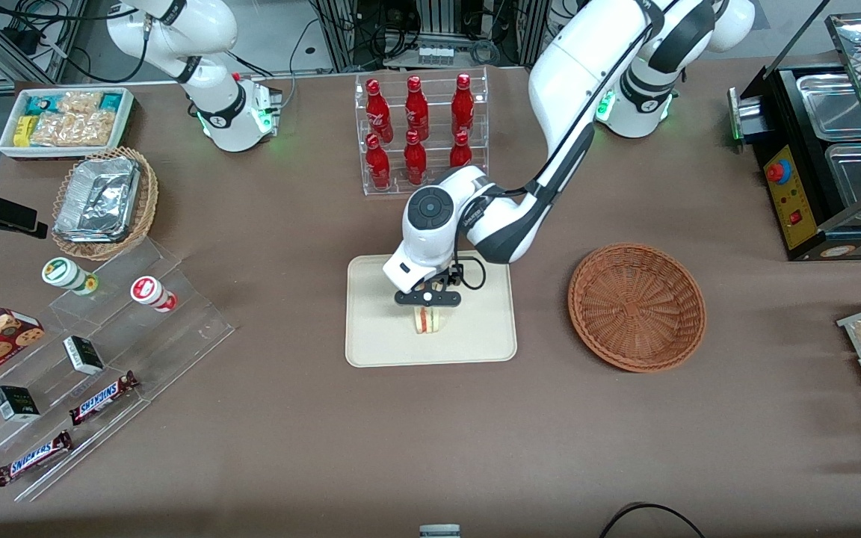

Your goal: Place sandwich from basket to tray

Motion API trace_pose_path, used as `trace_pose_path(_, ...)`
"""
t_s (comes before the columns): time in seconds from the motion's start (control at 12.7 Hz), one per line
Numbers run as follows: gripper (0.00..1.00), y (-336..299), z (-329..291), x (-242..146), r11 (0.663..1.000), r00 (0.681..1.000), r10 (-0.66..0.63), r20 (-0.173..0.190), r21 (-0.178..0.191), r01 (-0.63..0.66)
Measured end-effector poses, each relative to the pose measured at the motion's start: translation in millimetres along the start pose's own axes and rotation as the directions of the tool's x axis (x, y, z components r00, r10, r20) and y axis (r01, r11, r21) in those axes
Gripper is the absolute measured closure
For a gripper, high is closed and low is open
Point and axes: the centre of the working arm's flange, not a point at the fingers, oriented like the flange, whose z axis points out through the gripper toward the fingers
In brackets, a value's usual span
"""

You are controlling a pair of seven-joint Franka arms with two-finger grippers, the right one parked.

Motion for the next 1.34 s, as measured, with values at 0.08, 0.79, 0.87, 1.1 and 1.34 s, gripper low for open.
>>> trace_pose_path(0.08,0.02,-1.4,-20.9,4.5,1.0,1.0,-0.007,-0.009,0.001,0.007)
trace_pose_path(0.79,0.0,-128.9,-225.8,64.3,0.972,0.97,-0.231,-0.08,0.033,0.235)
trace_pose_path(0.87,0.0,-147.2,-239.8,70.6,0.965,0.962,-0.258,-0.088,0.032,0.262)
trace_pose_path(1.1,0.0,-221.1,-288.4,82.5,0.964,0.965,-0.249,-0.082,0.072,0.255)
trace_pose_path(1.34,0.0,-317.2,-343.1,83.9,0.972,0.978,-0.201,-0.058,0.112,0.206)
